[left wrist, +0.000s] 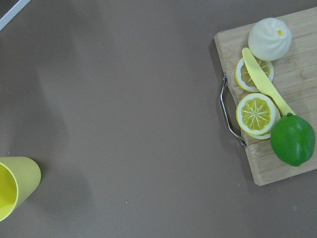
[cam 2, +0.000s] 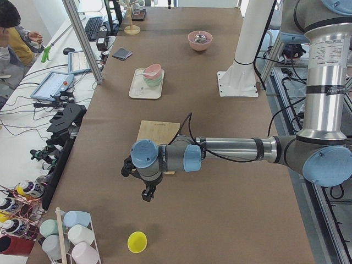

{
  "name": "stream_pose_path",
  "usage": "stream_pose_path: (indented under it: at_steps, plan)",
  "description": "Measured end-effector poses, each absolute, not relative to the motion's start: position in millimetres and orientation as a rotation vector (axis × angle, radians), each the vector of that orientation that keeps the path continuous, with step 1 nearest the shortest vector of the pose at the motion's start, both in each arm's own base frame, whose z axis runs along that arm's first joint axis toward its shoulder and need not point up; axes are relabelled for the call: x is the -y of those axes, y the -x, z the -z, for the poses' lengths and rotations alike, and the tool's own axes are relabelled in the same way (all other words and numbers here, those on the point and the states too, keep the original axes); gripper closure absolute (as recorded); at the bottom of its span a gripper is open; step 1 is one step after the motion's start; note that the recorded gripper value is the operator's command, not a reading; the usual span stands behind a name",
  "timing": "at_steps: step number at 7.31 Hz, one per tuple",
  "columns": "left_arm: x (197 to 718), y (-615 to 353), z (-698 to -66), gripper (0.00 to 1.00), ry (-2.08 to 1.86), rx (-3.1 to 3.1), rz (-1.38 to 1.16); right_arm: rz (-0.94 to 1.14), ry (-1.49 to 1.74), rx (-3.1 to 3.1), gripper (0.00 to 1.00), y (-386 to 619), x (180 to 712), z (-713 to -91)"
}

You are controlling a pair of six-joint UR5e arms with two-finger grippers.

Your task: Stack pink bowl on green and place spoon

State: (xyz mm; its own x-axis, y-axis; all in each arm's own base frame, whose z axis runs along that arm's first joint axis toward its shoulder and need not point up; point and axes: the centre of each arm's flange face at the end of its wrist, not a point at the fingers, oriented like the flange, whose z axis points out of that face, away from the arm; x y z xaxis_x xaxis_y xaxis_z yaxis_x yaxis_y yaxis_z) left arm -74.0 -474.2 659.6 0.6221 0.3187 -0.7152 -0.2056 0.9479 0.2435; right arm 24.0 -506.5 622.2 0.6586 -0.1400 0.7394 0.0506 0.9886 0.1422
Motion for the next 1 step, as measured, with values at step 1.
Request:
stream_pose_path:
  at_steps: [1]
  plan:
    - [473.7,74.0,-661.3,0.02,-0.139,-0.849,-0.301,0.112,-0.116,0.843,0.0,-24.5,502.4,-621.5]
